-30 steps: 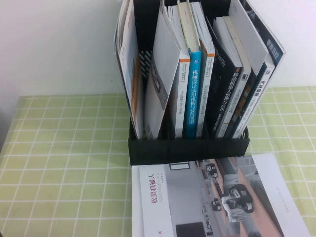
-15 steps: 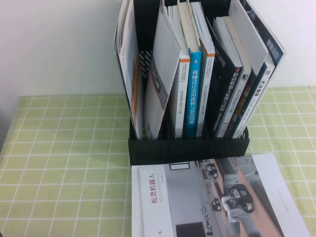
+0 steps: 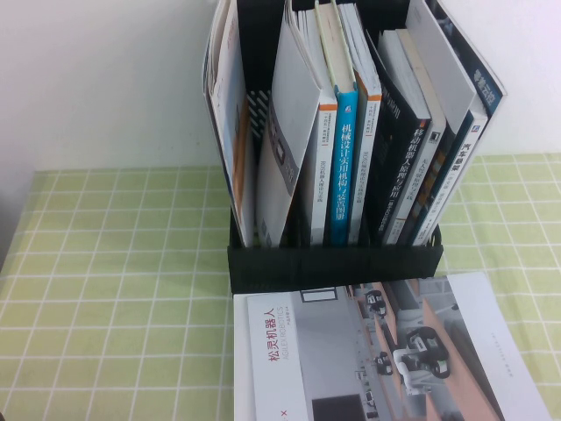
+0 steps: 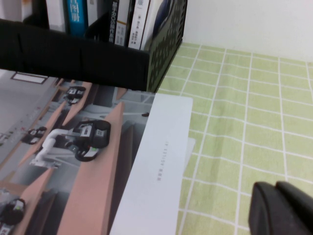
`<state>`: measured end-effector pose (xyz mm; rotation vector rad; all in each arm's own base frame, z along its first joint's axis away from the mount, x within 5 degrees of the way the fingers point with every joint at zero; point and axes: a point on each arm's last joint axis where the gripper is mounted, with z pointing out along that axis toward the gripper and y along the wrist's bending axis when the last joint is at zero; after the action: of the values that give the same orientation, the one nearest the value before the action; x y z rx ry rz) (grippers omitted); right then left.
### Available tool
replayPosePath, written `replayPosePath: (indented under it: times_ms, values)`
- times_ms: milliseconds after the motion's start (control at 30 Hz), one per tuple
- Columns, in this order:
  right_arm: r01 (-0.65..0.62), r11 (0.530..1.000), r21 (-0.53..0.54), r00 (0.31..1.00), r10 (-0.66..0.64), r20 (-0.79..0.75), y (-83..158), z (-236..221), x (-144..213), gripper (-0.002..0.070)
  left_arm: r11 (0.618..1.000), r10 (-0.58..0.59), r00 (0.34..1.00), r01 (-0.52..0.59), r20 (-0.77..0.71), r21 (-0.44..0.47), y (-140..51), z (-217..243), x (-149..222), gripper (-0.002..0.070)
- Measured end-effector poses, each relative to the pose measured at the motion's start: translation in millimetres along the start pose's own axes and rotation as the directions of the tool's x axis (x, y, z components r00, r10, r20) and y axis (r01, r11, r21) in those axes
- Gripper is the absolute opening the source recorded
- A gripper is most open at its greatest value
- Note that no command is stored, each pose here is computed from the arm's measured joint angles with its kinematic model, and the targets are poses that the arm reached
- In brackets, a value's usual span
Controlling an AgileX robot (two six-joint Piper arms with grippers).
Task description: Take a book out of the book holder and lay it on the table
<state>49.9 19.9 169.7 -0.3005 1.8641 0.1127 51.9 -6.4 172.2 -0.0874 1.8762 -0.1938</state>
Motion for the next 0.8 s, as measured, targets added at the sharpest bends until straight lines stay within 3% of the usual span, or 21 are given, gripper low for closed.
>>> replayPosePath:
  times_ms: [800]
  values:
    - [-0.029, 1.0, 0.005, 0.999, 0.028, 0.031, -0.5, 0.0, -2.8, -0.0002, 1.0, -0.022, 0.999, 0.022, 0.04, 0.004, -0.2, 0.1, -3.3, -0.0003]
